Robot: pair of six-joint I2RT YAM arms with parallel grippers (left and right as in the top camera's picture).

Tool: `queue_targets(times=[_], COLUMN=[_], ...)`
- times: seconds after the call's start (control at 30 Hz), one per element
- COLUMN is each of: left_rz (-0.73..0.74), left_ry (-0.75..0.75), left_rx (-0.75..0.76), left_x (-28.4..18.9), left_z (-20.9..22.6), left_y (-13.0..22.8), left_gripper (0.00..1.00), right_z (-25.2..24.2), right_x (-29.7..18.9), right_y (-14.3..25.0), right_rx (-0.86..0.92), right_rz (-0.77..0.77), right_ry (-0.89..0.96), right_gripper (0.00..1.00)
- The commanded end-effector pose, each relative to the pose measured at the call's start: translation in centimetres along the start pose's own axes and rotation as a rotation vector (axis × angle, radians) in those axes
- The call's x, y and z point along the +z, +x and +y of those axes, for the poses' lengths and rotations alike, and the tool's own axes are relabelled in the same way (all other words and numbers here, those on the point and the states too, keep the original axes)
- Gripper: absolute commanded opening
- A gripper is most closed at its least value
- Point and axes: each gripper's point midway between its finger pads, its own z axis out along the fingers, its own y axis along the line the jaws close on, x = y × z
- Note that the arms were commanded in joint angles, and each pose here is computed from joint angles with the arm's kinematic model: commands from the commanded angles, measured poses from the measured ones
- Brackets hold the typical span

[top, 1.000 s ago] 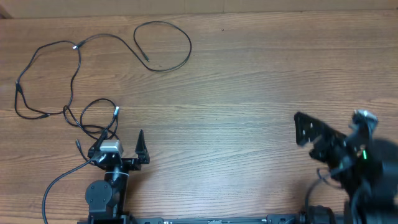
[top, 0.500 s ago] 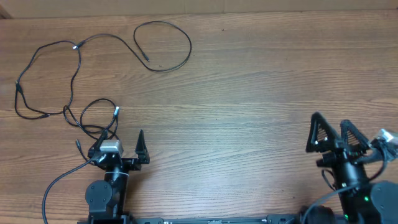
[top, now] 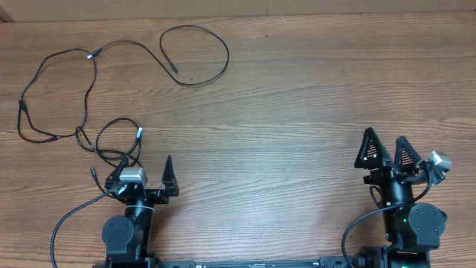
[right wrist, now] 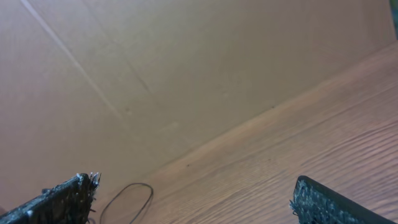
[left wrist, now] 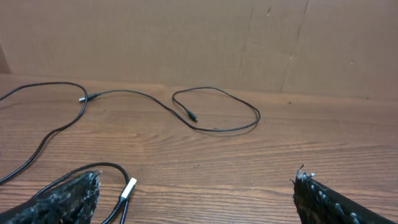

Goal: Untangle cables

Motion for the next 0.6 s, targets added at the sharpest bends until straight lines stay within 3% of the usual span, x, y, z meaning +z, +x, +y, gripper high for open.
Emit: queue_targets(times=[0.0, 0.57], left_rz=[-0.004, -0.004], left_ry=[0.011, 0.011], left_rx=[0.023, 0.023], left_x=[0.0, 0.0], left_z=[-0.3, -0.3], left_y=[0.1, 0.1], left_gripper=[0.99, 1.00], right_z=[-0.9, -2.4], right_x=[0.0, -1.0], right_y=[0.8, 3.1], right_rx=[-0.004, 0.003], right_rz=[-0.025, -0.096], right_ry=[0.008, 0.016], right_gripper=[1.00, 1.00])
